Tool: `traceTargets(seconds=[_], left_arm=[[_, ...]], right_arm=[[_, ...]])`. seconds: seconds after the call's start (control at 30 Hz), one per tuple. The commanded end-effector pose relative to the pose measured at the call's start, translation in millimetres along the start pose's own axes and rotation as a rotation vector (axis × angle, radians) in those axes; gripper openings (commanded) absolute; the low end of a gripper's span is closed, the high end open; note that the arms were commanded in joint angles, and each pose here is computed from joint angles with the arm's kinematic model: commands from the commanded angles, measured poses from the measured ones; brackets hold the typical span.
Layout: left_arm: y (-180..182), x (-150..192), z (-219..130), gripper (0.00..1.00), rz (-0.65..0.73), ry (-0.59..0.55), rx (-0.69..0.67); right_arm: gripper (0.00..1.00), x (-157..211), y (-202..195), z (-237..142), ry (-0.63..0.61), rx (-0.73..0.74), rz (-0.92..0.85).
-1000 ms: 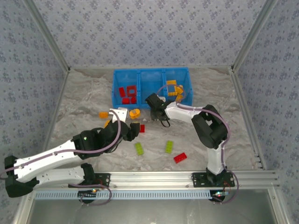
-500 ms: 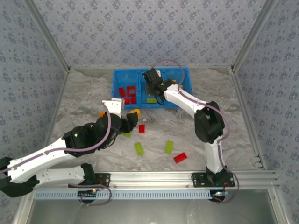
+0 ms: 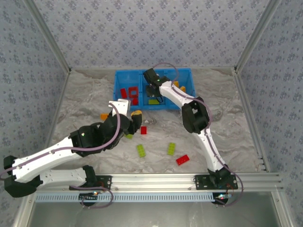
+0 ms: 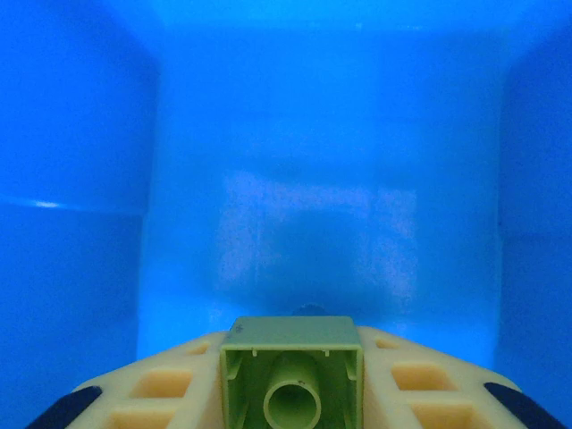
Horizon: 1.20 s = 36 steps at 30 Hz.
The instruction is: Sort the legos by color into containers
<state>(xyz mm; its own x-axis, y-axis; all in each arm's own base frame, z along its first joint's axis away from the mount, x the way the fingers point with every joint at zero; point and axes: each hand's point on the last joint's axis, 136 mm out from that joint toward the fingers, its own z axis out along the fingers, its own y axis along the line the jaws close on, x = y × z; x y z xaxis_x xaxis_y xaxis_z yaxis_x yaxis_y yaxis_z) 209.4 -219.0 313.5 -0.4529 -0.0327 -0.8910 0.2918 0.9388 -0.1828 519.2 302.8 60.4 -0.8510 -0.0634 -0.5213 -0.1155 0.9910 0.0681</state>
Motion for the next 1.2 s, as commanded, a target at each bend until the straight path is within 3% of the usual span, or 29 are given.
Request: traceTargets(seconds=[0.0,0.27,0.5,0.77,0.9,1.0,1.17], left_arm=[[5,-2,-4,0.68,-0.011,0.002,-0.028],[8,2,-4,0.67,-0.007,0.021,-0.039],[8,6,-4,0.67,-0.012,0.048,-0.045],[9,6,-7,0.67,-0.027,0.079,-0.05],[9,16,1,0.66,-0.062,0.16,-0.045],[11,43,22,0.65,-0.111,0.308,-0.054],[12,91,69,0.63,-0.188,0.502,-0.081]], right_arm=[[0.39,-1,-4,-5,0.025,-0.001,0.017],[0.5,-14,-2,-27,-0.012,-0.02,0.015],[0.47,-37,4,-64,-0.091,-0.044,0.013],[0.44,-76,6,-146,-0.258,-0.077,0.016],[0.43,-82,4,-202,-0.35,-0.112,0.017],[0.43,-63,0,-244,-0.399,-0.134,0.012],[0.45,18,-3,-293,-0.458,-0.274,-0.017]])
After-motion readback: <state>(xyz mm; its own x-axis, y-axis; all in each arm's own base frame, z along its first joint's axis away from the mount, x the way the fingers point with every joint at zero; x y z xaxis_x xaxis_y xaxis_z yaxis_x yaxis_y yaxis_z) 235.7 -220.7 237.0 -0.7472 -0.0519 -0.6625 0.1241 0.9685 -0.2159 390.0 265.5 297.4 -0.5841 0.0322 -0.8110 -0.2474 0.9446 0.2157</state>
